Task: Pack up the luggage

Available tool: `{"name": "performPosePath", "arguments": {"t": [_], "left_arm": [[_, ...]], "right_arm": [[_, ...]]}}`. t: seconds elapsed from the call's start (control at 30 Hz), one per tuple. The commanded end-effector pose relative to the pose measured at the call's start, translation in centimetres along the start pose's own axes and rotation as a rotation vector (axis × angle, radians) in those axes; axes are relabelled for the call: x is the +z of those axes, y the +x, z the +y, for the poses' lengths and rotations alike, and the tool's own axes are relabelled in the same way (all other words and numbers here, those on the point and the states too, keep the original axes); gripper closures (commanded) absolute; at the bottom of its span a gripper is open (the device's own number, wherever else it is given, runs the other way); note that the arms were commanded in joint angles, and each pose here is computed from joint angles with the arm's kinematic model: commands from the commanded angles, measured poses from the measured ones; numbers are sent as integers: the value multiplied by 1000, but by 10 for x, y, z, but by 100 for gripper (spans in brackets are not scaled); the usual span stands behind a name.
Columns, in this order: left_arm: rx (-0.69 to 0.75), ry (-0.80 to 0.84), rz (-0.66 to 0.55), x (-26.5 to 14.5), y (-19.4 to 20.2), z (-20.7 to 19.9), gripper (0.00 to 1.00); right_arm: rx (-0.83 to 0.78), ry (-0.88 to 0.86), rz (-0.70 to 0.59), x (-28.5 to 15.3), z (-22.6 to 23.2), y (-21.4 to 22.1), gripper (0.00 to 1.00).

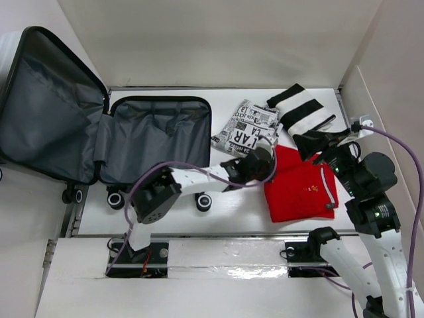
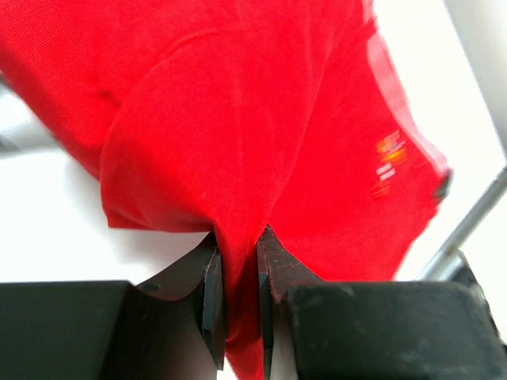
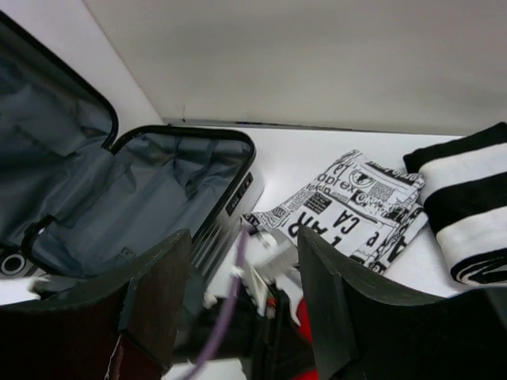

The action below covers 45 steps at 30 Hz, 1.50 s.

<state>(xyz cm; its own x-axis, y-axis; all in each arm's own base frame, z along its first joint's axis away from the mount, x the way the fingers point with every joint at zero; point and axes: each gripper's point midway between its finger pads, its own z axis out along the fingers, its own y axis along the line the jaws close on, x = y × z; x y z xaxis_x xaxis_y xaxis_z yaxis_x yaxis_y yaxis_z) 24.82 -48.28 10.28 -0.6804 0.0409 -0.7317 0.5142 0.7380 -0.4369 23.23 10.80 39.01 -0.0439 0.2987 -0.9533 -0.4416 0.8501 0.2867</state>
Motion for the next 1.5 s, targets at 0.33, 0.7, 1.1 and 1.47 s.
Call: {"name": "performPosePath", "arguments": {"t": [0.33, 0.7, 1.1, 1.47], "left_arm": [[96, -77, -435, -180, -257, 100, 100], [-267, -510, -429, -249, -194, 375, 100], [-555, -869, -376, -296, -119, 437, 100], [-609, -1008, -347, -315, -104, 446, 100]], "right_arm": [[2, 102, -170, -6, -16, -32, 36], [9, 74, -119, 9, -19, -4, 35], [16, 93, -28, 28, -31, 35, 35], [30, 114, 71, 48, -42, 66, 47]]}}
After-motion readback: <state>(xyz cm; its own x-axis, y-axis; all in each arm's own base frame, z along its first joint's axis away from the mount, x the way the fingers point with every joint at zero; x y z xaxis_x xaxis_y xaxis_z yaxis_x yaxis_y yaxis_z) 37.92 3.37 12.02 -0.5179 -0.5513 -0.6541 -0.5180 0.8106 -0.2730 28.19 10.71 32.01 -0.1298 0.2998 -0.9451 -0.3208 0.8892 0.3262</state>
